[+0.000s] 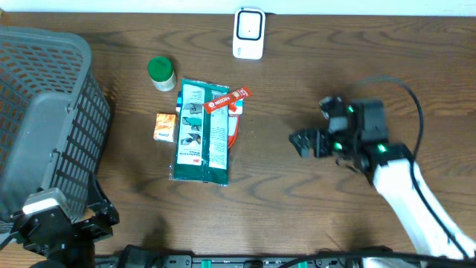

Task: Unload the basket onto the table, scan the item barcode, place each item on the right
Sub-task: 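Retract the left gripper and reach the right gripper toward the Nescafe stick, then grasp the Nescafe stick end with the right gripper, then lift the Nescafe stick up and to the right with the right gripper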

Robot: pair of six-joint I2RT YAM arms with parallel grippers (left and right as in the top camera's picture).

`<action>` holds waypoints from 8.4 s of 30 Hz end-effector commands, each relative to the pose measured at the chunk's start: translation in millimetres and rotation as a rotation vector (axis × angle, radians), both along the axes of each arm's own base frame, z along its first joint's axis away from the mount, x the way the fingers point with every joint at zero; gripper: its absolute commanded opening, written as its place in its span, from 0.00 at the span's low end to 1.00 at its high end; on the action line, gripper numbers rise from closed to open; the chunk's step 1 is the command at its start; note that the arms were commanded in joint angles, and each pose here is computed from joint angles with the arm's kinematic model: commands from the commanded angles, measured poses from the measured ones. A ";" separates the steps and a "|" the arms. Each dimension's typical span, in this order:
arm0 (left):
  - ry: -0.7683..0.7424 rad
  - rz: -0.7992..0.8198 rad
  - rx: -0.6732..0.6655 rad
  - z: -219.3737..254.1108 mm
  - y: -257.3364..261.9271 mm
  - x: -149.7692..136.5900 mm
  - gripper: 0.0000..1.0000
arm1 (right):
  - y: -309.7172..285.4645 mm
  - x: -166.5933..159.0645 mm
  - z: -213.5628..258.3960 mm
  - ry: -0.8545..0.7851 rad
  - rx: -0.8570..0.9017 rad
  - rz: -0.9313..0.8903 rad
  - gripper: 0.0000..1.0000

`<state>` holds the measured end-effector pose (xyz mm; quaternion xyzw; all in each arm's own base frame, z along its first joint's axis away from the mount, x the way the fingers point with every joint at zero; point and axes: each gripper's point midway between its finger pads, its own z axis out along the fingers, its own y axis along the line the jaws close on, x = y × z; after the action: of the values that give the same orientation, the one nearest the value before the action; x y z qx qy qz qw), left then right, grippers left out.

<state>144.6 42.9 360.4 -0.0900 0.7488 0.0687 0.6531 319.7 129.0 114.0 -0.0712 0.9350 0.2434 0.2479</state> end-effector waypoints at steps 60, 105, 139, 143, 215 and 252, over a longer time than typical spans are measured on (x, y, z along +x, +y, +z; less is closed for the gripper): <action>0.092 0.009 0.019 -27.3 -0.2 6.8 0.84 | 142.9 111.6 -75.7 -0.484 -0.472 1.079 0.90; 0.168 0.010 0.039 -44.4 1.1 1.9 0.84 | 195.1 125.9 -106.4 -0.618 -0.554 1.084 0.38; 0.199 0.010 0.046 -51.4 1.6 -0.2 0.84 | 201.7 130.5 -93.6 -0.514 -0.430 0.883 0.01; 0.206 0.010 0.048 -52.9 1.7 -0.7 0.84 | 203.5 133.3 -86.3 -0.511 -0.420 0.863 0.01; 0.205 0.002 0.044 -53.0 0.3 -0.4 0.84 | 65.2 -5.7 425.2 -0.307 0.798 0.392 0.01; 0.205 0.002 0.044 -53.0 0.3 -0.4 0.84 | 60.8 27.5 412.3 -0.094 0.897 0.175 0.01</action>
<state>141.9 43.4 310.6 -0.0677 0.8069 0.0939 0.5793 340.3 194.5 526.2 -0.0841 0.7116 0.6383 0.2815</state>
